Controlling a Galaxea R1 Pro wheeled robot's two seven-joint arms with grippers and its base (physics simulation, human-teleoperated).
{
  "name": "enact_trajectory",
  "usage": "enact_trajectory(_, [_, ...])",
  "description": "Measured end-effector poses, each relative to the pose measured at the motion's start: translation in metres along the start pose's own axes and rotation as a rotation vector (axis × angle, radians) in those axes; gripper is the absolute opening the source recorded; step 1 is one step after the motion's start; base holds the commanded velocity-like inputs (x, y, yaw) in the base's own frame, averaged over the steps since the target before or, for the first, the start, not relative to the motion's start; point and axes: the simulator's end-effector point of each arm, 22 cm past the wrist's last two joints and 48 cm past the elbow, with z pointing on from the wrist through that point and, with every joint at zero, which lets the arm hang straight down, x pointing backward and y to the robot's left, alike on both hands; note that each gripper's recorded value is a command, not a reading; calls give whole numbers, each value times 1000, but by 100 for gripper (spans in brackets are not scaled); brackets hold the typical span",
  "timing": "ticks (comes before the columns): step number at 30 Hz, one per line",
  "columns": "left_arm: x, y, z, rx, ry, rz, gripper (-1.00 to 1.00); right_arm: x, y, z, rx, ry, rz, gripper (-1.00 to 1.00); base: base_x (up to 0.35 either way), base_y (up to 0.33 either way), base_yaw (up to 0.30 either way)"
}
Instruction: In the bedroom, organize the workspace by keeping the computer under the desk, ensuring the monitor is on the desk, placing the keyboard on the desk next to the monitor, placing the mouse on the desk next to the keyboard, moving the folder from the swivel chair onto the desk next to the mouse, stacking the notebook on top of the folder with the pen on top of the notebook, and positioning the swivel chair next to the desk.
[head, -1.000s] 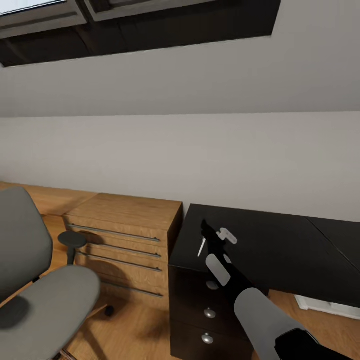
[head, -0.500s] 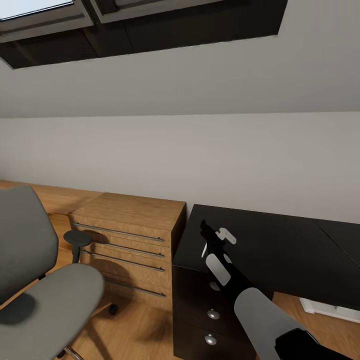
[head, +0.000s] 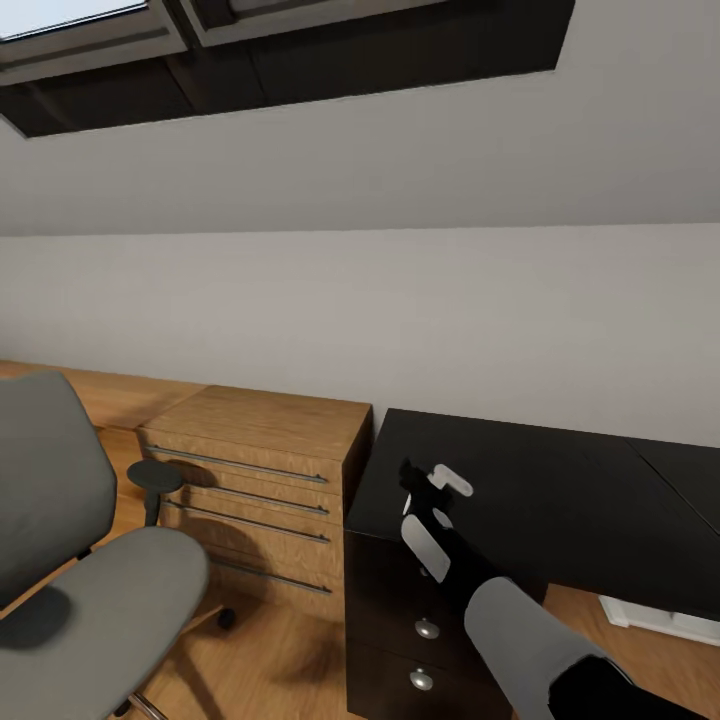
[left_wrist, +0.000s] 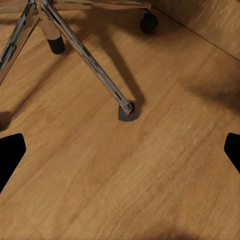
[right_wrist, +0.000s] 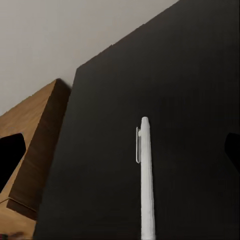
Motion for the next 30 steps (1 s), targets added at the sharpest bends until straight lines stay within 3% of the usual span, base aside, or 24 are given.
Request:
enact_trajectory(1, [0,0,0,0,0,0,100,8,-10,-3,60,29,-54,100,0,0,0])
enact_trajectory(4, [0,0,0,0,0,0,100,16,-27,-10,174,88,-147,100,0,0,0])
enact_trajectory(11, [0,0,0,0,0,0,100,8,-23,-17,217,96,-184,100,0,0,0])
enact_trajectory(19, [-1,-1,0,2,-2,1,100,0,-21,-19,228,80,-166,100,0,0,0])
enact_trajectory(24, [-9,-6,1,15,-21,4,100,-16,-19,-18,225,-1,-102,100,0,0,0])
enact_trajectory(25, [-32,-24,2,55,-71,25,100,-32,-18,-19,223,-82,-32,100,0,0,0])
enact_trajectory(26, [-49,-37,2,82,-106,36,100,-37,-19,-19,225,-106,-12,100,0,0,0])
enact_trajectory(30, [-94,-64,-2,139,-198,44,100,-33,-19,-19,228,-86,-33,100,0,0,0])
